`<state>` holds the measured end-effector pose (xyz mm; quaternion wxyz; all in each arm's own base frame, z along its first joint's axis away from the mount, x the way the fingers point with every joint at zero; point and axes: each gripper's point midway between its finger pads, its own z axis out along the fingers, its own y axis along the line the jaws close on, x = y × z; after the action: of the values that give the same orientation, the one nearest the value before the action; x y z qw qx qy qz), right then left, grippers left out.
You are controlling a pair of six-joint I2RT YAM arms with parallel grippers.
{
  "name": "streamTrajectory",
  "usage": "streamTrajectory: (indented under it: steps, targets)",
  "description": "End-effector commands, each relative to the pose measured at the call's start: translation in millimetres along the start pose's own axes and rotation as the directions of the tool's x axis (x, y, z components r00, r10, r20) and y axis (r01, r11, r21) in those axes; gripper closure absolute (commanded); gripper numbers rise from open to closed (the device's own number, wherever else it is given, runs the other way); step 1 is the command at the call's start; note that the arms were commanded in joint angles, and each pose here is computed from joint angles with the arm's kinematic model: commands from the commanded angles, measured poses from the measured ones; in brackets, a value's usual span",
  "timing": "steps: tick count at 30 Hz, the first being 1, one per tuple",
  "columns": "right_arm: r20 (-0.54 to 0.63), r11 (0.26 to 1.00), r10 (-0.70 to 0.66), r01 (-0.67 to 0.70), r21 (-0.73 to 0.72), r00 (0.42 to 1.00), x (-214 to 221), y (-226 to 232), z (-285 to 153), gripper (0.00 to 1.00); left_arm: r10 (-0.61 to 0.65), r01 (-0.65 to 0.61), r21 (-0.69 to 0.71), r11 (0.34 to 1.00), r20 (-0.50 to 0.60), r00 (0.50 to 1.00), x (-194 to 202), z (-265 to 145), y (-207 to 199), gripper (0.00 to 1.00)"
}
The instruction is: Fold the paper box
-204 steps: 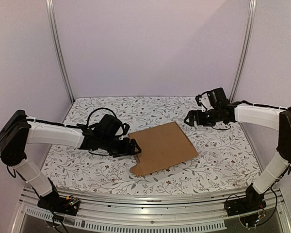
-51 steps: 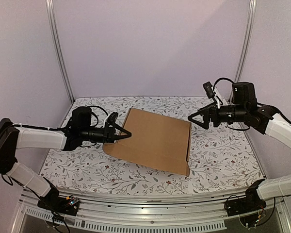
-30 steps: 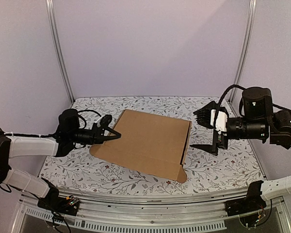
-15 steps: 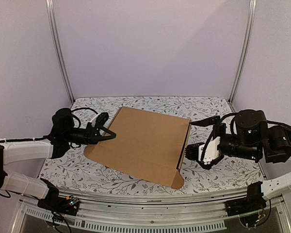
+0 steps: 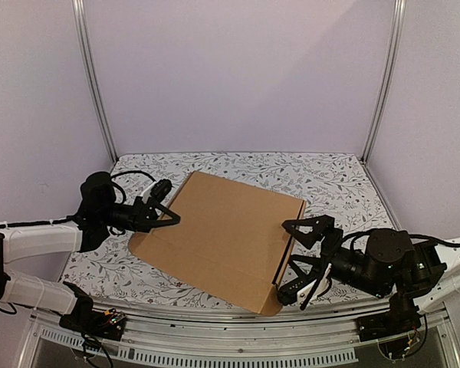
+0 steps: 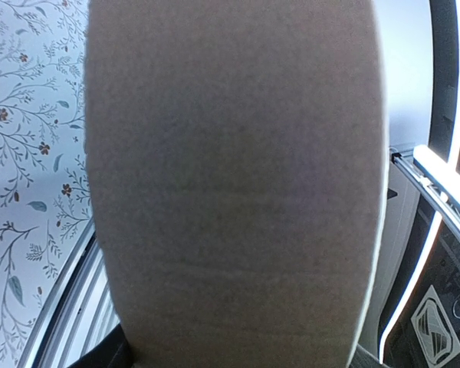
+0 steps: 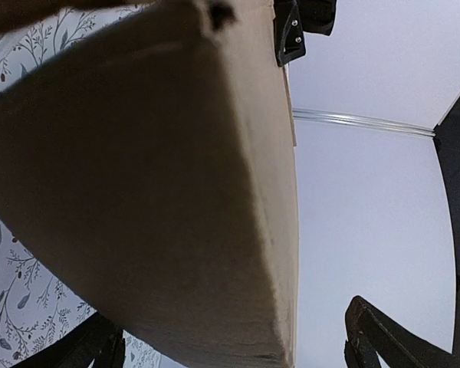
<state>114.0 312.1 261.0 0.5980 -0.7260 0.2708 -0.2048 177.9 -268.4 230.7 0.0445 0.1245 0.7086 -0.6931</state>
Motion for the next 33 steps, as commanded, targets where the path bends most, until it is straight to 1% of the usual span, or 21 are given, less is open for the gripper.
streamTrajectory:
  steps: [1, 8, 18, 23, 28, 33]
  targets:
    - [-0.025, 0.992, -0.025, 0.028, 0.120, 0.999, 0, -20, -2, 0.01, 0.064, -0.063, 0.025, 0.998, -0.029, 0.998, 6, -4, -8, 0.63]
    - [-0.015, 0.989, -0.040, 0.042, 0.145, 0.999, -6, -23, -3, 0.02, 0.079, -0.078, 0.028, 0.997, -0.060, 0.995, 13, -4, -9, 0.63]
    - [-0.023, 0.990, -0.068, 0.071, 0.118, 0.997, -4, -12, -3, 0.20, 0.075, -0.074, 0.021, 0.997, -0.074, 0.994, 14, -2, -8, 0.63]
    - [-0.014, 0.988, -0.109, 0.110, 0.104, 0.994, -6, -11, -5, 0.20, 0.084, -0.082, 0.022, 0.996, -0.107, 0.991, 18, 2, -9, 0.64]
    - [-0.011, 0.978, -0.190, 0.191, 0.086, 0.982, -9, -6, -4, 0.20, 0.074, -0.072, 0.021, 0.997, -0.134, 0.988, 21, 5, -6, 0.64]
    - [-0.009, 0.974, -0.211, 0.211, 0.076, 0.977, -9, -2, -6, 0.21, 0.064, -0.062, 0.019, 0.998, -0.147, 0.987, 23, 7, -3, 0.65]
